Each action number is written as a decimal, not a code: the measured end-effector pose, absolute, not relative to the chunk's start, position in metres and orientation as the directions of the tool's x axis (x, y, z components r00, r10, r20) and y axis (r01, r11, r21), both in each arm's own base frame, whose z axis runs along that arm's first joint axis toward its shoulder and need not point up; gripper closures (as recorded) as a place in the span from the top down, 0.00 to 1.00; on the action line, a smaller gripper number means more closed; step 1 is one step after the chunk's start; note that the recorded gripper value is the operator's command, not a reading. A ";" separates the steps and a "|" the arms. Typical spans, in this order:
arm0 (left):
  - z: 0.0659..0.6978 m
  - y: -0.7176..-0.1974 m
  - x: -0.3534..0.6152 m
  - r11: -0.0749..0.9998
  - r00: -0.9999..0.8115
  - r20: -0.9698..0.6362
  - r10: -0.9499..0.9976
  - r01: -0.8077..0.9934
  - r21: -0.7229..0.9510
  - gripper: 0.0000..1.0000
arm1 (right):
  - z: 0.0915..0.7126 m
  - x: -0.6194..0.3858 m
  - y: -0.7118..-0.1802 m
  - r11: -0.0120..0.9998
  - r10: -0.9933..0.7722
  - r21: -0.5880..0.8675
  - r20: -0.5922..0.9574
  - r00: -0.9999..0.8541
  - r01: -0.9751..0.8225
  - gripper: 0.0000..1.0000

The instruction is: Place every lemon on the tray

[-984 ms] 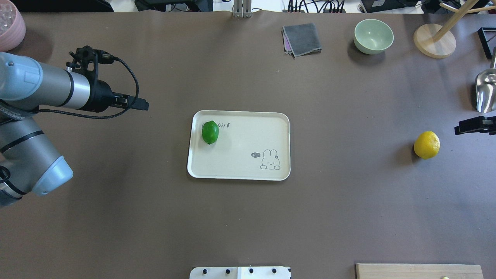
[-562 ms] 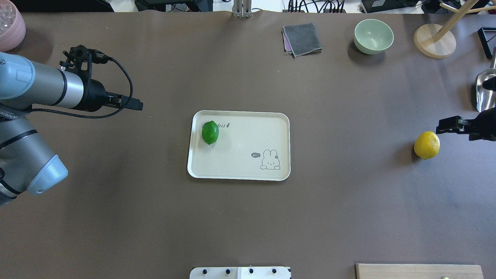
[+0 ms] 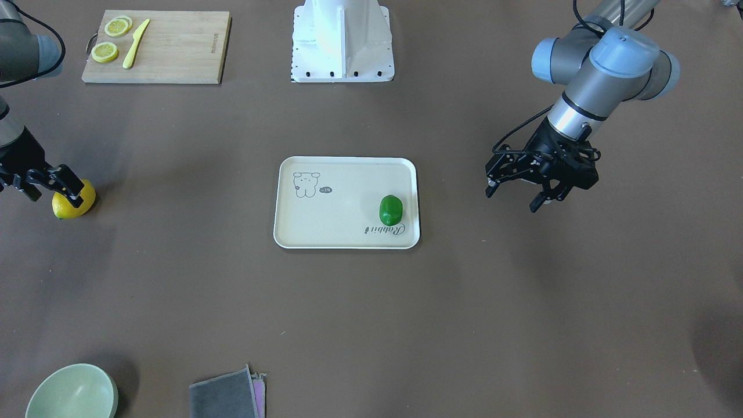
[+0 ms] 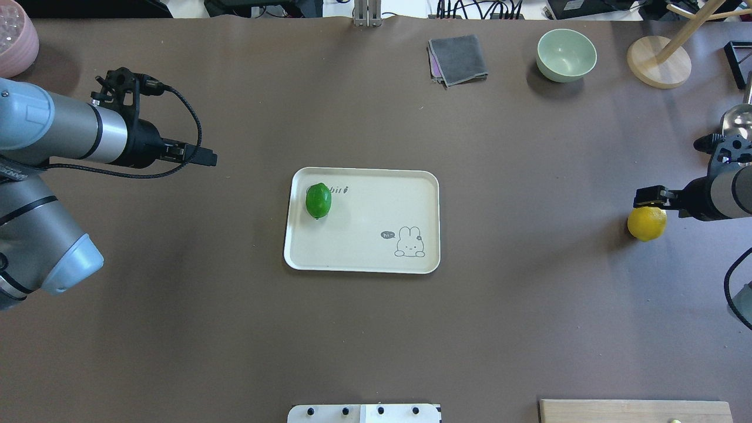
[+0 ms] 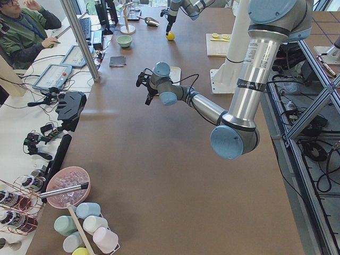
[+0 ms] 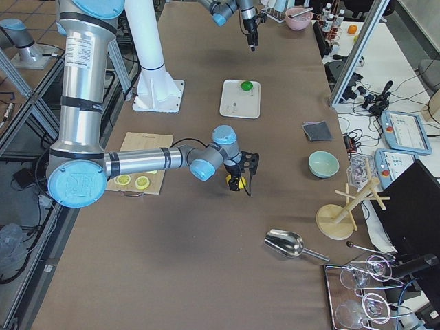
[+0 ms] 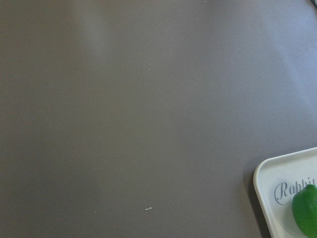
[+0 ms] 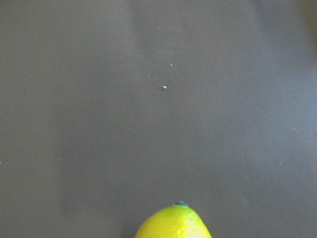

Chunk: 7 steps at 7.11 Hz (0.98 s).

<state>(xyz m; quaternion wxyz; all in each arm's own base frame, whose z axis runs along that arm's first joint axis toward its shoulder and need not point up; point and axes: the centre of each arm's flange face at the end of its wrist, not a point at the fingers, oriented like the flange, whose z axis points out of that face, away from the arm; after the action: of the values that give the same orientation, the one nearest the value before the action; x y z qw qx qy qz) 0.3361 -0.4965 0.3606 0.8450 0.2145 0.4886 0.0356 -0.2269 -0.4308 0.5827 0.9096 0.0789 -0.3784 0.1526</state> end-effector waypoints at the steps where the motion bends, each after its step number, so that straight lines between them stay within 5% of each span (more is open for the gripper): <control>1: 0.361 -0.496 0.336 0.906 0.520 -0.811 0.270 0.149 0.397 0.98 | 0.582 -0.240 -0.429 0.939 0.222 0.029 0.711 0.667 -0.343 0.99; 2: 0.361 -0.496 0.336 0.906 0.520 -0.811 0.269 0.149 0.397 0.98 | 0.582 -0.252 -0.426 0.938 0.221 0.035 0.707 0.672 -0.344 0.96; 3: 0.361 -0.496 0.336 0.906 0.519 -0.811 0.268 0.150 0.396 0.98 | 0.584 -0.261 -0.422 0.938 0.216 0.046 0.698 0.682 -0.343 0.40; 4: 0.361 -0.496 0.336 0.907 0.519 -0.812 0.267 0.151 0.394 0.98 | 0.586 -0.266 -0.418 0.936 0.214 0.058 0.691 0.691 -0.348 0.00; 7: 0.362 -0.495 0.337 0.908 0.519 -0.813 0.264 0.152 0.392 0.98 | 0.561 -0.275 -0.419 0.927 0.197 0.086 0.714 0.672 -0.364 0.00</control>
<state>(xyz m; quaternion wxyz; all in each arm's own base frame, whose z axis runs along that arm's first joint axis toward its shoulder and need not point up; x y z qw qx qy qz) 0.3374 -0.4952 0.3619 0.8452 0.2125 0.4893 0.0331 -0.2747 -0.4195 0.5609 0.9075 0.1112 -0.3743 0.1546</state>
